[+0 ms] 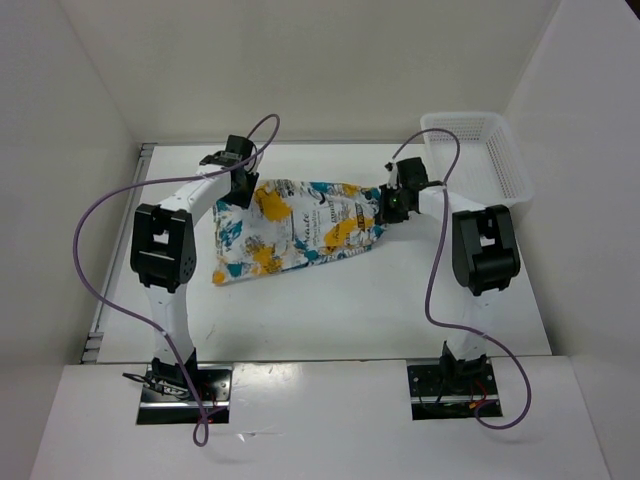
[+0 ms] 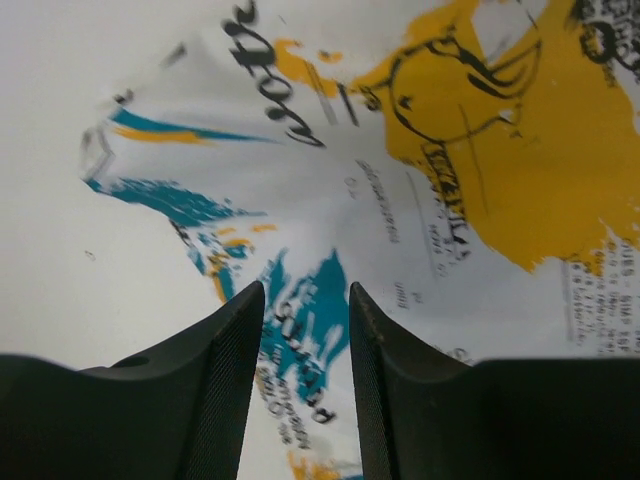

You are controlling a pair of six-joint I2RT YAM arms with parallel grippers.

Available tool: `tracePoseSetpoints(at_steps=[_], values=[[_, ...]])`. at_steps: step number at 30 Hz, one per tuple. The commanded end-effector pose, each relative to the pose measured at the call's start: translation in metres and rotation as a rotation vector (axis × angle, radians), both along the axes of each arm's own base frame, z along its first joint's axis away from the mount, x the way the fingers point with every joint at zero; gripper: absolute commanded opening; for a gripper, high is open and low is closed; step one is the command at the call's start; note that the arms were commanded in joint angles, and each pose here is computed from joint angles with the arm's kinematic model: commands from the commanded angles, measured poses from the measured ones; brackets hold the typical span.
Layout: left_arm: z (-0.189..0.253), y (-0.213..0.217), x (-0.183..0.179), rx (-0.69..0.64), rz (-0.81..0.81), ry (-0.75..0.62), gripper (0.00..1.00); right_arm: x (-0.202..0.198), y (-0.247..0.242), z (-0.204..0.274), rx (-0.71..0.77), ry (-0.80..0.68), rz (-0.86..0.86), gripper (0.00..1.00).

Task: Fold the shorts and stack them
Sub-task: Fold the shorts

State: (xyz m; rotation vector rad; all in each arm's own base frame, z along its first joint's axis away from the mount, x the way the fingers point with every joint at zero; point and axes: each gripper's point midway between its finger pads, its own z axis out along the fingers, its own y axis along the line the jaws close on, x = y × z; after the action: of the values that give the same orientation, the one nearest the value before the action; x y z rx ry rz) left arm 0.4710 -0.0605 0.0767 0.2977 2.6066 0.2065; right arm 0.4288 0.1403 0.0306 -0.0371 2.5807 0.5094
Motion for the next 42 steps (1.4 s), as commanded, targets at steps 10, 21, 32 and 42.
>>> tracePoseSetpoints(at_steps=[10, 21, 32, 42], values=[[0.019, -0.031, 0.024, -0.082, -0.067, -0.081, 0.51, 0.026, -0.116, 0.156, -0.443, -0.412, 0.041, 0.00], [-0.016, -0.141, 0.028, -0.163, -0.282, -0.051, 0.55, 0.064, -0.150, 0.209, -0.656, -0.520, -0.028, 0.00], [-0.053, -0.173, 0.037, -0.154, -0.326, 0.013, 0.50, 0.052, -0.052, 0.191, -0.664, -0.509, 0.138, 0.00], [-0.069, -0.174, 0.035, -0.158, -0.330, 0.037, 0.17, 0.028, 0.051, 0.147, -0.531, -0.457, 0.287, 0.00]])
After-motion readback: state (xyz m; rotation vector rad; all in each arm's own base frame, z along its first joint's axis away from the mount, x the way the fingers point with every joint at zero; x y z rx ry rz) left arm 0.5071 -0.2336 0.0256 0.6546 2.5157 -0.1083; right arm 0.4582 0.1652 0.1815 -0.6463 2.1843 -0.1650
